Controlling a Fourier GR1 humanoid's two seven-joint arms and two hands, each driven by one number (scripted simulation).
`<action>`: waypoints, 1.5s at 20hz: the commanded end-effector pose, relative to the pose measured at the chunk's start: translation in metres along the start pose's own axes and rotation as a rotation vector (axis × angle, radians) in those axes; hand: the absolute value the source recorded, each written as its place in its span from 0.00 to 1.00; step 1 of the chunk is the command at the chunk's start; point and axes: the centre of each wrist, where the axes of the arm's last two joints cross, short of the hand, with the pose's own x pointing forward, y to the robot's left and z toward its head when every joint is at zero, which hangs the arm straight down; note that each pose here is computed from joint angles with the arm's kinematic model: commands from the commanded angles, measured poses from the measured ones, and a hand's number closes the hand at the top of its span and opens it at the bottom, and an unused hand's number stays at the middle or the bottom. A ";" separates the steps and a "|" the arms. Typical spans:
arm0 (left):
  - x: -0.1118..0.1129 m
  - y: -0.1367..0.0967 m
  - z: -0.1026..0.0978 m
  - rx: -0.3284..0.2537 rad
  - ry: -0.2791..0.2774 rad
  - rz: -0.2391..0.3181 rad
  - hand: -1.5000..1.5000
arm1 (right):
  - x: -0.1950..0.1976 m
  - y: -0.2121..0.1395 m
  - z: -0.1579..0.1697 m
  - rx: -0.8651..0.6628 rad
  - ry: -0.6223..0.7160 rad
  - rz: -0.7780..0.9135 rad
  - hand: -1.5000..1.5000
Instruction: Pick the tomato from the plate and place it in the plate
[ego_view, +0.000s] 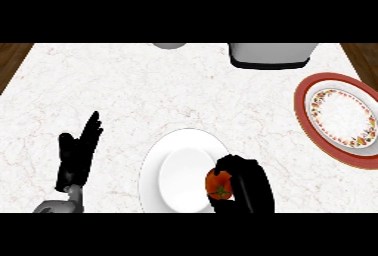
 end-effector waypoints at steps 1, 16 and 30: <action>-0.002 0.009 0.000 0.005 0.005 -0.024 0.50 | -0.063 -0.051 -0.042 0.074 0.118 0.074 1.00; 0.003 0.004 0.014 -0.009 0.014 -0.011 0.50 | -0.118 -0.213 -0.097 -0.300 0.265 0.085 1.00; 0.007 0.000 -0.007 -0.026 -0.007 -0.002 0.50 | -0.221 -0.239 -0.120 -0.232 0.436 0.070 1.00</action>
